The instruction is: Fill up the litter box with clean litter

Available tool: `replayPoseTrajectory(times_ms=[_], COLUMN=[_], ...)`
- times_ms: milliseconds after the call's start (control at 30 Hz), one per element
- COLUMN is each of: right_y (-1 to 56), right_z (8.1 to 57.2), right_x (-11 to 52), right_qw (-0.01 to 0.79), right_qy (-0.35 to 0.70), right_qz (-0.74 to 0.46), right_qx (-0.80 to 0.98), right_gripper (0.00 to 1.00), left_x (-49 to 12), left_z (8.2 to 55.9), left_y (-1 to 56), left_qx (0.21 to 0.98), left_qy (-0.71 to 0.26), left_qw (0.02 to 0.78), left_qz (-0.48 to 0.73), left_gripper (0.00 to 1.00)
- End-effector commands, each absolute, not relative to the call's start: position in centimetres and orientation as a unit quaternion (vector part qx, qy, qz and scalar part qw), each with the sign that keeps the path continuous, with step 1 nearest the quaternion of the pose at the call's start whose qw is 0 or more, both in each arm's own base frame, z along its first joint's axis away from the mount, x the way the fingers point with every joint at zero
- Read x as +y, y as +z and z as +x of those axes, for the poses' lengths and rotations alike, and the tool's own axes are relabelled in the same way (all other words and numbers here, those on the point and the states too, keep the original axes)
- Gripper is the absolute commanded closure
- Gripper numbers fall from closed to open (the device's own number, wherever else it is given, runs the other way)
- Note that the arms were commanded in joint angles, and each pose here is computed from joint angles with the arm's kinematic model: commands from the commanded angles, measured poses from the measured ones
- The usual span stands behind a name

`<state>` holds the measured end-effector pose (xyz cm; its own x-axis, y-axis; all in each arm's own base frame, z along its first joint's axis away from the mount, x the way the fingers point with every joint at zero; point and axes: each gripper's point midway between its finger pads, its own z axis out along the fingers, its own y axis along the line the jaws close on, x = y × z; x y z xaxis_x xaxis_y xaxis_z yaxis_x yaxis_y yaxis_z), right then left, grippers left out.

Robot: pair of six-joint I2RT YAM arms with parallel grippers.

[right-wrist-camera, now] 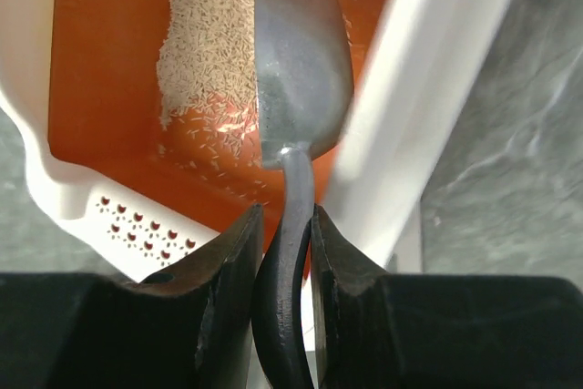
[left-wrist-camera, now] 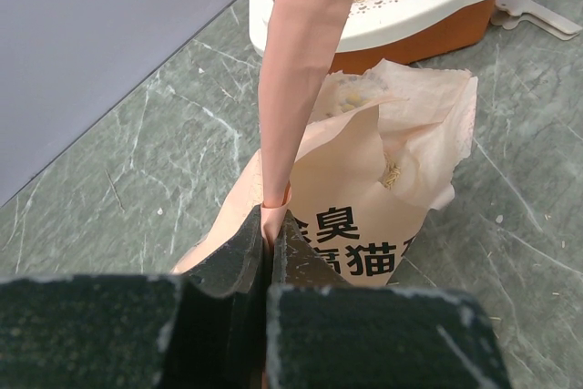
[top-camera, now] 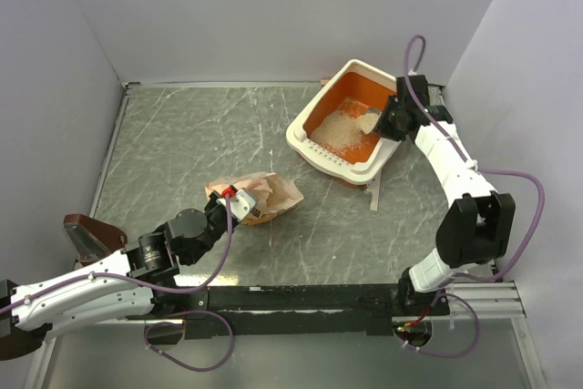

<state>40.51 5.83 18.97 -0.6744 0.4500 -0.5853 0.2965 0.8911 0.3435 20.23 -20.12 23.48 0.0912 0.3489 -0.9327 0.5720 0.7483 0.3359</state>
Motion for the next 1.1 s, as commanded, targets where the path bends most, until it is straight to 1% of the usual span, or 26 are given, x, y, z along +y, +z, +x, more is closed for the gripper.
replayPoseTrajectory(times_ms=[0, 67, 100, 133, 200, 267, 300, 433, 567, 667, 833, 1067], right_y=[23.8, 23.1, 24.0, 23.6, 24.5, 24.5, 24.9, 26.0, 27.3, 28.4, 31.4, 31.3], right_z=[42.0, 42.0, 42.3, 42.5, 42.3, 42.3, 42.2, 41.8, 41.3, 40.5, 38.0, 32.4], right_x=[6.3, 7.0, 7.2, 7.7, 8.3, 8.3, 8.2, 7.9, 8.4, 8.9, 10.2, 13.5], right_qw=[0.408, 0.390, 0.397, 0.390, 0.392, 0.387, 0.385, 0.385, 0.399, 0.410, 0.461, 0.458], right_qy=[0.003, -0.046, -0.060, -0.074, -0.111, -0.147, -0.183, -0.250, -0.262, -0.241, -0.139, 0.028], right_qz=[0.097, 0.072, 0.058, 0.046, 0.023, 0.008, -0.004, -0.025, -0.037, -0.034, -0.024, -0.077], right_qx=[0.908, 0.917, 0.914, 0.917, 0.913, 0.910, 0.904, 0.888, 0.878, 0.879, 0.876, 0.885], right_gripper=[1.00, 1.00, 1.00, 1.00, 1.00, 1.00, 1.00, 1.00, 1.00, 1.00, 1.00, 1.00], left_x=[-20.1, -20.1, -20.1, -20.1, -20.1, -20.1, -20.0, -19.9, -19.8, -19.8, -19.8, -19.6], left_z=[20.5, 20.5, 20.4, 20.4, 20.4, 20.4, 20.4, 20.4, 20.3, 20.4, 20.4, 20.3], left_y=[25.9, 25.9, 25.9, 25.9, 26.0, 25.9, 25.9, 26.1, 26.3, 26.2, 26.2, 26.4], left_qx=[0.665, 0.665, 0.665, 0.664, 0.663, 0.664, 0.664, 0.663, 0.660, 0.662, 0.662, 0.660], left_qy=[-0.094, -0.094, -0.095, -0.099, -0.098, -0.096, -0.096, -0.095, -0.097, -0.095, -0.094, -0.095], left_qw=[0.670, 0.670, 0.670, 0.671, 0.672, 0.671, 0.671, 0.672, 0.675, 0.674, 0.673, 0.676], left_qz=[0.316, 0.316, 0.317, 0.316, 0.315, 0.315, 0.316, 0.315, 0.314, 0.315, 0.317, 0.313], left_gripper=[0.99, 0.99, 0.99, 0.99, 0.99, 0.99, 0.99, 0.99, 0.99, 0.99, 0.99, 0.99])
